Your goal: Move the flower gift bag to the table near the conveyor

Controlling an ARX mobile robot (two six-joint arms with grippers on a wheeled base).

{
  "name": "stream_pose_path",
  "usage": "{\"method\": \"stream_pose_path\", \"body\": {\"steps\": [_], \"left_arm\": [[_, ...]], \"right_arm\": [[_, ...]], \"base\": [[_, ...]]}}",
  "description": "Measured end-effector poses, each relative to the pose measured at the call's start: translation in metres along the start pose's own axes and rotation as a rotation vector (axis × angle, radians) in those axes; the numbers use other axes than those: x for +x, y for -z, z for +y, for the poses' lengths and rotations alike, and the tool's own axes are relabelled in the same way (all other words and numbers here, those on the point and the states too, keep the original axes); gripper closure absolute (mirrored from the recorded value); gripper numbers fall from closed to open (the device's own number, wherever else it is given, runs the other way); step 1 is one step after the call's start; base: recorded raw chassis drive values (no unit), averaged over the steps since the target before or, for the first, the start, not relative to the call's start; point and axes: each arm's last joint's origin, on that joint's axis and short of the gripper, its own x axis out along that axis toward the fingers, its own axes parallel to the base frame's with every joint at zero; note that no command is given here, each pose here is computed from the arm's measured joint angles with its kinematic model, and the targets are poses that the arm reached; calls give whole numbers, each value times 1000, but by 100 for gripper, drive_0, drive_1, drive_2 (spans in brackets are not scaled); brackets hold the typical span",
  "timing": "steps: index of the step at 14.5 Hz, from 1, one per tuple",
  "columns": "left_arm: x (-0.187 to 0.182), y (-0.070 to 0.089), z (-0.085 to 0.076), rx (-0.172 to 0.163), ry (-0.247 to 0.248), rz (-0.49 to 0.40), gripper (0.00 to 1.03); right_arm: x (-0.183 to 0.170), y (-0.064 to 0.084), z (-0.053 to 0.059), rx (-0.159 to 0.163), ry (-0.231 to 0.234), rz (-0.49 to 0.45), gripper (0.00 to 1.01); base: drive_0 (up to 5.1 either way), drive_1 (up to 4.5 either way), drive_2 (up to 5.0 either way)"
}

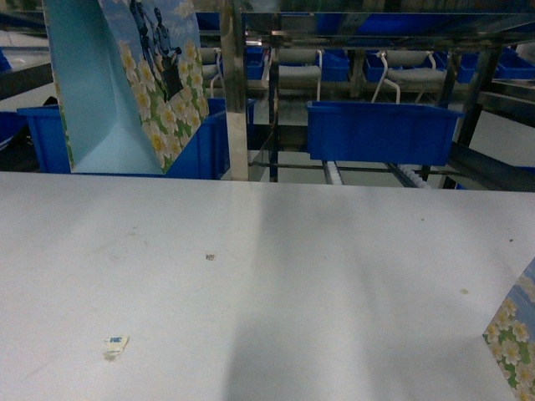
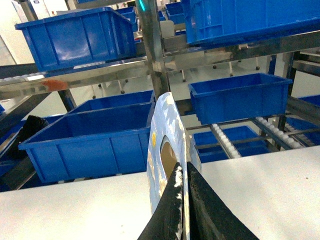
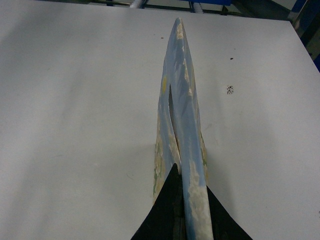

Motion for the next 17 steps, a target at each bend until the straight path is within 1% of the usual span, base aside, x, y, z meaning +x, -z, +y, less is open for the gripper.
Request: {"method": "stream_pose_path", "body": {"steps": [2,3,5,6,7,8,10,11,12,13,14,17], "left_arm": [[0,0,0,0,0,0,101],[0,0,0,0,0,0,101],[0,0,0,0,0,0,101],[0,0,0,0,0,0,101],[0,0,0,0,0,1,101],[0,0,0,0,0,-1,101],[0,0,0,0,0,0,101],[0,0,0,0,0,0,101],[0,0,0,0,0,0,101],[0,0,0,0,0,0,101],[0,0,0,0,0,0,101],[0,0,0,0,0,0,101]], "right_arm": [[-2,2,-1,15,3,4,99],[-3,3,-2,21,7,8,94],[-4,4,-9,35,22,26,74],[-4,5,-12,41,17,37,64],[-5,4,-15,41,19,37,53],[-6,1,-18,42,19,26,46],[-8,-10,-24,47,30,-7,26],[-9,-18,-26,42,27,-30,13],[-11,-25,-26,37,25,-52,2],[-16,-34,-25,33,21,-80,4],[-22,-41,-21,27,15,-101,3],[-36,-53,-12,11,14,-151,3]], "base": [[0,0,0],[0,0,0],[0,0,0],[0,0,0],[0,0,0],[0,0,0],[0,0,0],[0,0,0],[0,0,0],[0,0,0],[0,0,0],[0,0,0]]}}
